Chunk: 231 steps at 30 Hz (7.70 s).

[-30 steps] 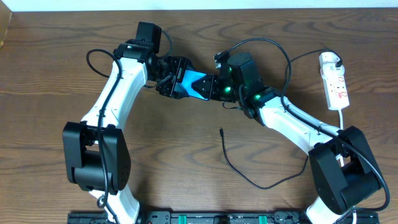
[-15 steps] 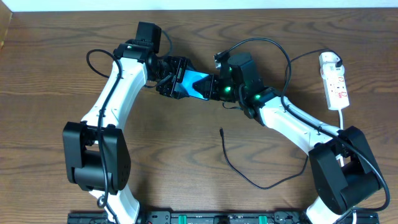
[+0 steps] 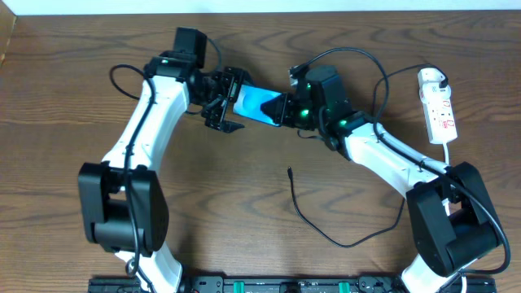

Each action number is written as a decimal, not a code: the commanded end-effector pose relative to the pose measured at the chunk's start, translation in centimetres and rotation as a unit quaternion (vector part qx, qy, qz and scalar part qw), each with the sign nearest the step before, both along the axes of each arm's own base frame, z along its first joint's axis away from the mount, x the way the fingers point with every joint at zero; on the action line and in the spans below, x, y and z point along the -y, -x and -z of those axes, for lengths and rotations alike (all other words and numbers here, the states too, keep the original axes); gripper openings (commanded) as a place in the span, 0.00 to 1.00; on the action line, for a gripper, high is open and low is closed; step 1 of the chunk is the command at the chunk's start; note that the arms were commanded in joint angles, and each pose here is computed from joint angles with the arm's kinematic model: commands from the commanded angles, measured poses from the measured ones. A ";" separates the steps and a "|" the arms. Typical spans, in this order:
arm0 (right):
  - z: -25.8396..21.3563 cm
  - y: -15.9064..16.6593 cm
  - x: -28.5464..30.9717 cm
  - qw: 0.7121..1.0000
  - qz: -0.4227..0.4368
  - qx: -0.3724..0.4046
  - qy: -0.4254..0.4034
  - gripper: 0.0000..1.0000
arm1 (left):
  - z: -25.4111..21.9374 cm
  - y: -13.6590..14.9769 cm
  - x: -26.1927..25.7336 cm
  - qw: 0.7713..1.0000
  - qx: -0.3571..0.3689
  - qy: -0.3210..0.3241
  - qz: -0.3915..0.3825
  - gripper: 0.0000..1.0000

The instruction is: Plug charger to phone and switch on socket

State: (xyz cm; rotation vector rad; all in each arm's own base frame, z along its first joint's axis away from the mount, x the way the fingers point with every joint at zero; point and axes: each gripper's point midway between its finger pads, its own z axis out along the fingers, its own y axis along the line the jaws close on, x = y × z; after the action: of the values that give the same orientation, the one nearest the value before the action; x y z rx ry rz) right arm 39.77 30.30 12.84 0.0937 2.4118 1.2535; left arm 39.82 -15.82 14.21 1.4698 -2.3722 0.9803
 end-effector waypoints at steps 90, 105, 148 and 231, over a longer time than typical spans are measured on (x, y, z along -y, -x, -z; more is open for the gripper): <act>-10.6 -0.1 -3.1 0.871 0.076 -0.340 -0.345 0.01 | -5.7 -5.2 -4.4 0.981 0.166 -0.067 -0.076 0.75; -10.8 -1.3 -2.6 0.871 0.101 -0.325 -0.354 0.01 | -5.9 -5.4 -4.2 0.980 0.172 -0.063 -0.074 0.74; -10.7 -2.6 -1.8 0.869 0.135 -0.308 -0.363 0.01 | -4.8 -7.0 -0.3 0.966 0.254 0.011 -0.046 0.66; -11.4 -1.6 -3.2 0.873 0.114 -0.302 -0.366 0.09 | -6.6 -8.3 -0.1 0.953 0.300 0.019 -0.046 0.14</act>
State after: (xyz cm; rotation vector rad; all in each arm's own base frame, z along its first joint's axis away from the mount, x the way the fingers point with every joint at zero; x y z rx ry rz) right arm 42.30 32.43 22.79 1.1808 2.0734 2.1356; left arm 47.81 -15.62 20.55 1.4544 -2.6476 1.6633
